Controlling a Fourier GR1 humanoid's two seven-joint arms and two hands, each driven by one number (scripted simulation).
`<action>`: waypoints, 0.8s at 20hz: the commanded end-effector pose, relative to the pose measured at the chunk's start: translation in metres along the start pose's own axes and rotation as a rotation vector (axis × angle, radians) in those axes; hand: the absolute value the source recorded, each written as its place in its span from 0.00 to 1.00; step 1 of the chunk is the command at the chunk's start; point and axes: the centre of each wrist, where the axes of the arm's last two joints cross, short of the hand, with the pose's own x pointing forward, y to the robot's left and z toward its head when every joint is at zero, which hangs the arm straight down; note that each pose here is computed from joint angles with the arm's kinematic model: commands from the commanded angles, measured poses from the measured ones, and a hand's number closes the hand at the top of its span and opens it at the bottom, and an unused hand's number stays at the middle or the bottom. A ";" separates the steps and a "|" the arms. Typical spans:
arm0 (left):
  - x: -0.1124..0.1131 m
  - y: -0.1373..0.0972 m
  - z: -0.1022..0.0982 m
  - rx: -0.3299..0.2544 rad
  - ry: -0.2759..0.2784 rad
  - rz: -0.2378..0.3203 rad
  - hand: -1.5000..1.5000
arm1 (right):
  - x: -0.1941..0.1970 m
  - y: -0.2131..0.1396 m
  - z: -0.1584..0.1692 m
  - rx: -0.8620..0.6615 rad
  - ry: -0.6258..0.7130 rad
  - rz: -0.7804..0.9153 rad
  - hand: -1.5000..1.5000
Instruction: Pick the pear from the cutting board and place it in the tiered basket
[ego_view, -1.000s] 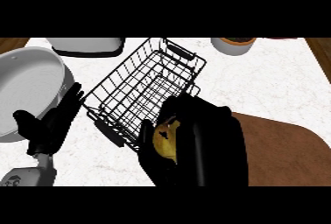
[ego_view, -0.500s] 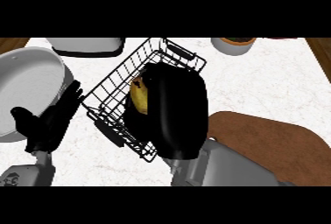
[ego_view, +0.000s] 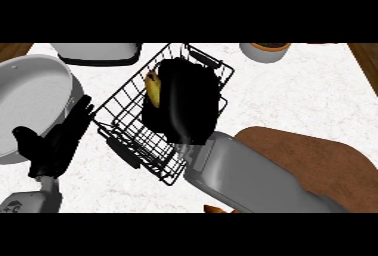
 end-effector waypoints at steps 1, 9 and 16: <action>0.019 -0.007 -0.011 0.002 -0.002 0.027 0.50 | 0.007 0.019 -0.002 -0.032 0.131 -0.032 1.00; 0.003 0.006 -0.012 -0.008 0.014 0.009 0.50 | 0.008 0.023 -0.025 -0.178 0.117 -0.145 0.00; 0.006 -0.016 -0.005 -0.006 0.004 0.002 0.50 | -0.002 0.033 -0.042 -0.174 0.122 -0.230 0.00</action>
